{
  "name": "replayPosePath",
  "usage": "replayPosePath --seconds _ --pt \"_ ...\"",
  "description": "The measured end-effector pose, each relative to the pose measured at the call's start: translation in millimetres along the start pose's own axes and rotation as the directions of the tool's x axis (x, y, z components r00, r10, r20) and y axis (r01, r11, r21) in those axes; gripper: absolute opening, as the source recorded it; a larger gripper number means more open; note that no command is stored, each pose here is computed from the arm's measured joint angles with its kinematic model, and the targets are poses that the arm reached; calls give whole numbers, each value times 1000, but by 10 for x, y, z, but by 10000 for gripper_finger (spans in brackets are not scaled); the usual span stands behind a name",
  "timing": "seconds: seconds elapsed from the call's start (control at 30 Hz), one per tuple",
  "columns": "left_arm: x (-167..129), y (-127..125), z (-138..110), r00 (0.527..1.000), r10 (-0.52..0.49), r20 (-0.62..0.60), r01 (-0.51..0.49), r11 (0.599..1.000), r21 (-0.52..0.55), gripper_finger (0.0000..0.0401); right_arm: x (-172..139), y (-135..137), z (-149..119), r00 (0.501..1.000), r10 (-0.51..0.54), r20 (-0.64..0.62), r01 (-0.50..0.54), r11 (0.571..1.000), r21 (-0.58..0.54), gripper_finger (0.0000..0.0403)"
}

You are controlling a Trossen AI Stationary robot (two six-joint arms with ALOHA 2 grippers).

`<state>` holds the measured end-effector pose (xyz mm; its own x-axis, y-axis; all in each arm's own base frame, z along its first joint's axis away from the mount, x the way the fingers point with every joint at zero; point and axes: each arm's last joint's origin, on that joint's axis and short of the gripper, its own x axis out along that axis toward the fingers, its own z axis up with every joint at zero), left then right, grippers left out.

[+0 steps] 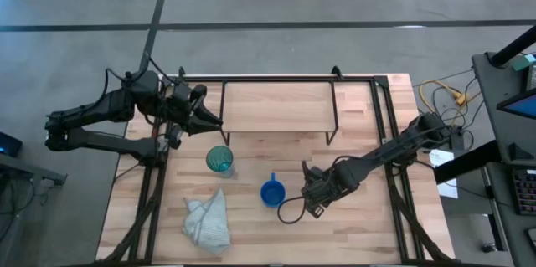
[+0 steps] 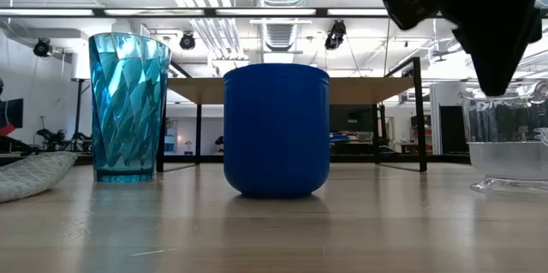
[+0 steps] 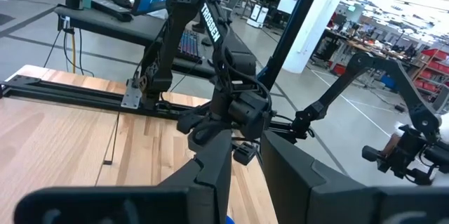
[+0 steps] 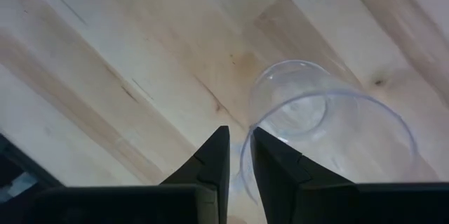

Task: Stack small to large cups/mugs on shelf
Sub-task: Put the transparent mug on the shelf

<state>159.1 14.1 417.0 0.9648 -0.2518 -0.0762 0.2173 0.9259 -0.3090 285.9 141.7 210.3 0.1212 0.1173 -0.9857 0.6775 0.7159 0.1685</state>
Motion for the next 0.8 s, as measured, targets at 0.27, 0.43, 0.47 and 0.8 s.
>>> replayPosePath --seconds 0.27,0.43,0.47,0.8 --pt "0 0 1 1000 0 1 0 1000 1 66 90 -9 26 999 48 19 -47 998 -45 35" --pt "2 0 2 1000 -1 2 1 1000 1 66 -141 88 96 996 79 36 -73 988 -136 10" --pt "2 0 3 1000 -1 3 1 1000 2 66 -211 111 120 996 83 45 -75 983 -167 10" --pt "37 17 0 1000 1 -2 -1 1000 -1 66 -1238 116 621 953 84 292 63 885 -461 9"
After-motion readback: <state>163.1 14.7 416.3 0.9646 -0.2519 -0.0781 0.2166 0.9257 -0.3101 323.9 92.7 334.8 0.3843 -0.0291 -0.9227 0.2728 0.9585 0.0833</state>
